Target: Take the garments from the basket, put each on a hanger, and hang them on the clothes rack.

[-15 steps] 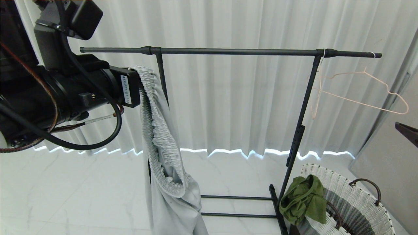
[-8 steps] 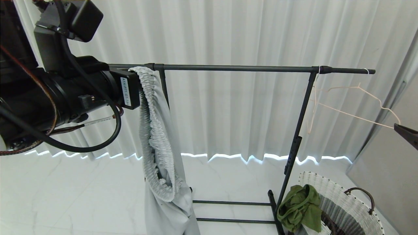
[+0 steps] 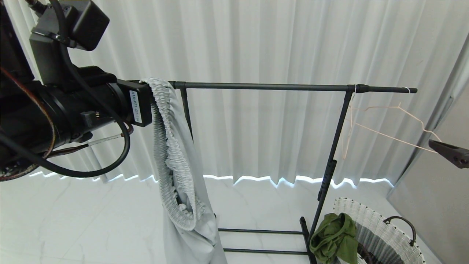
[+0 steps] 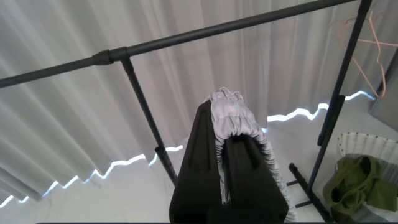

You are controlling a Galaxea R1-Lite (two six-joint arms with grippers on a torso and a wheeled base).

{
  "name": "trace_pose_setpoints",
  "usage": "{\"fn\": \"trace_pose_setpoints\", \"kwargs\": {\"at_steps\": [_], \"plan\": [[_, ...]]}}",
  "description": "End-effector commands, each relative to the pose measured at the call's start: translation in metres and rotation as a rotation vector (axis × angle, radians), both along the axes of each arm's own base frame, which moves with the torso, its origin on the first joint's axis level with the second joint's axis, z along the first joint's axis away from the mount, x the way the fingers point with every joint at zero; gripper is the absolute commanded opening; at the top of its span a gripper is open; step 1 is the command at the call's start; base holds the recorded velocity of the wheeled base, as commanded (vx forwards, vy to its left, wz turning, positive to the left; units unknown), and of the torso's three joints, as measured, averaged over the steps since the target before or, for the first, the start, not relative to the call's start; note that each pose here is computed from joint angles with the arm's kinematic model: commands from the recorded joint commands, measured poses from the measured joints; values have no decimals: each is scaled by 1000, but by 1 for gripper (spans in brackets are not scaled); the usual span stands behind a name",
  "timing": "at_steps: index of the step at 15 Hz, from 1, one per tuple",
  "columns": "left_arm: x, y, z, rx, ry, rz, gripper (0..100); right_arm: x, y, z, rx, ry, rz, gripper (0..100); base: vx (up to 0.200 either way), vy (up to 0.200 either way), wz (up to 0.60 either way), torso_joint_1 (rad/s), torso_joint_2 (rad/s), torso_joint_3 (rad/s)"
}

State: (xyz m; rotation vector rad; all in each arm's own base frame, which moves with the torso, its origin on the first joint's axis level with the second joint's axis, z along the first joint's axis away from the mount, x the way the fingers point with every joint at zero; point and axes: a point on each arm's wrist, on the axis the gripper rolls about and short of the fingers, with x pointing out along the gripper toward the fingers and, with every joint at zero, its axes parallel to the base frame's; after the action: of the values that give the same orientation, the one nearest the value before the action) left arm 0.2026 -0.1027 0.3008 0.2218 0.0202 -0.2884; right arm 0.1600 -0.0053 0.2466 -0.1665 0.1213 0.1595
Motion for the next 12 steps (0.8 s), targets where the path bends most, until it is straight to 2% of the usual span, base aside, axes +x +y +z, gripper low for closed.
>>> {"fn": "trace_pose_setpoints", "kwargs": {"at_steps": [1,3,6,9,12], "plan": [[-2,4,1,9,-9,12,0,5,-1,-2,3,15,-2,100,0,0,0,0,0,0],[-3,5,0,28,-12,13,0,6,-1,2,4,5,-2,100,0,0,0,0,0,0],[-6,7,1,20,-42,11,0,6,-1,0,4,10,-4,100,0,0,0,0,0,0],[-2,15,-7,69,-26,47,0,7,-1,0,3,11,-1,100,0,0,0,0,0,0],[-1,15,-11,82,-14,50,0,6,-1,1,2,5,-2,100,0,-200,0,-1,-2,2]]}}
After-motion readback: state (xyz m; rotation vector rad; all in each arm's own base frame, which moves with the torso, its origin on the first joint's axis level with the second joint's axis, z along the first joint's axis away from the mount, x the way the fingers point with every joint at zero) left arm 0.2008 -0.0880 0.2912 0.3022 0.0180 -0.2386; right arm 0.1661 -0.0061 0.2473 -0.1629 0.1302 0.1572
